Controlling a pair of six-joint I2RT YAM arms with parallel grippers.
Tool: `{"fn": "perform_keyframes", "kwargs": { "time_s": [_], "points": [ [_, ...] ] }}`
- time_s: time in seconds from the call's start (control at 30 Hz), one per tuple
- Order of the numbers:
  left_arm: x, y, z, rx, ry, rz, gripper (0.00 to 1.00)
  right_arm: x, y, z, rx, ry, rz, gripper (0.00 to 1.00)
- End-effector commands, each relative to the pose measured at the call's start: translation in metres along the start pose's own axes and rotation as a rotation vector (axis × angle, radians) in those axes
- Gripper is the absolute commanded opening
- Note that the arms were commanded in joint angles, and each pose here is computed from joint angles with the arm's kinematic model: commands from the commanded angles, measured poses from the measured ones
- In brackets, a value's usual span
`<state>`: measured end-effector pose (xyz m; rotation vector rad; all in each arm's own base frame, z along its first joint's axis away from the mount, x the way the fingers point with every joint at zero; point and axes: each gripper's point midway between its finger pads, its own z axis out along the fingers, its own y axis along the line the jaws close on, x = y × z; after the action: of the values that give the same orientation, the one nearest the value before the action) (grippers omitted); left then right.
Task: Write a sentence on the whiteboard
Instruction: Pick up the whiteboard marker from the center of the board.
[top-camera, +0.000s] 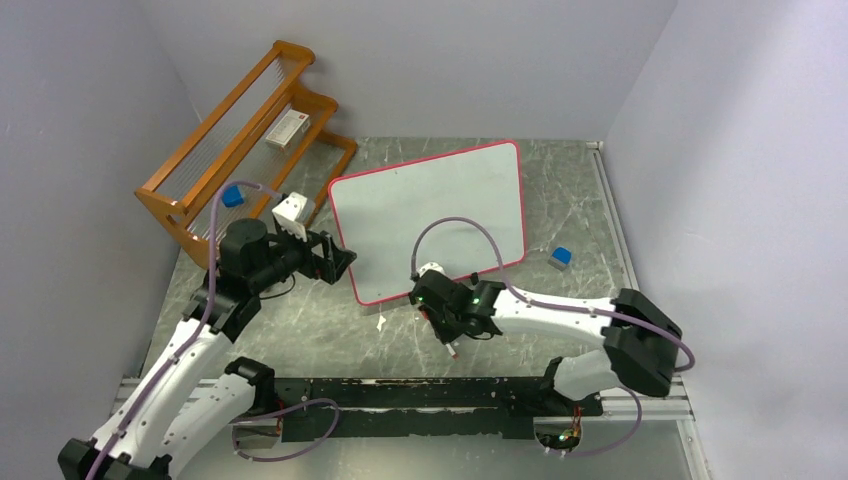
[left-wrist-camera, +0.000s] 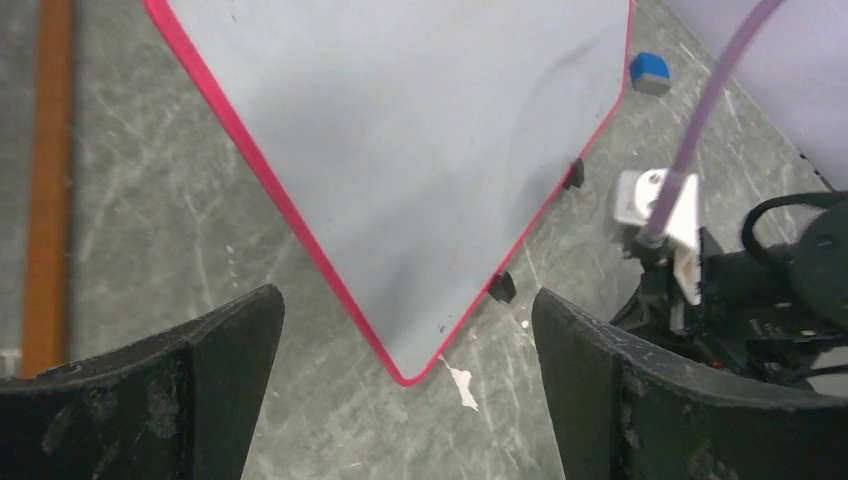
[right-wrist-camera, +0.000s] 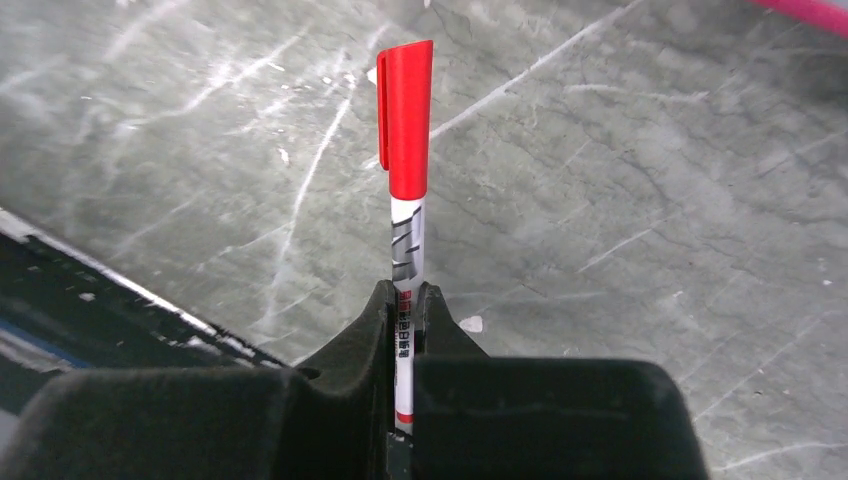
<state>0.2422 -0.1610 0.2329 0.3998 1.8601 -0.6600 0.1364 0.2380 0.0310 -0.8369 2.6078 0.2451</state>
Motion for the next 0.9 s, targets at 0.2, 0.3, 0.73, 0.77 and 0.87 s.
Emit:
{"fn": "perform_keyframes", "kwargs": {
  "time_s": [0.2,0.3,0.73,0.77,0.87],
  "points": [
    [-0.008,-0.036,0.015,0.169,0.057,-0.216,0.96,-0.075,0.007,-0.066,-0.073,-0.345,-0.059,0.0],
    [-0.007,-0.047,0.02,0.243,0.084,-0.245,0.94,-0.098,0.015,-0.081,-0.111,-0.448,-0.09,0.0],
    [-0.015,-0.073,0.022,0.393,0.146,-0.312,0.89,-0.159,0.049,-0.117,-0.239,-0.672,-0.191,0.0],
    [-0.013,-0.073,0.024,0.396,0.153,-0.319,0.88,-0.162,0.051,-0.118,-0.244,-0.68,-0.197,0.0],
    [-0.011,-0.075,0.026,0.41,0.164,-0.341,0.83,-0.167,0.055,-0.12,-0.257,-0.692,-0.208,0.0]
  ]
}}
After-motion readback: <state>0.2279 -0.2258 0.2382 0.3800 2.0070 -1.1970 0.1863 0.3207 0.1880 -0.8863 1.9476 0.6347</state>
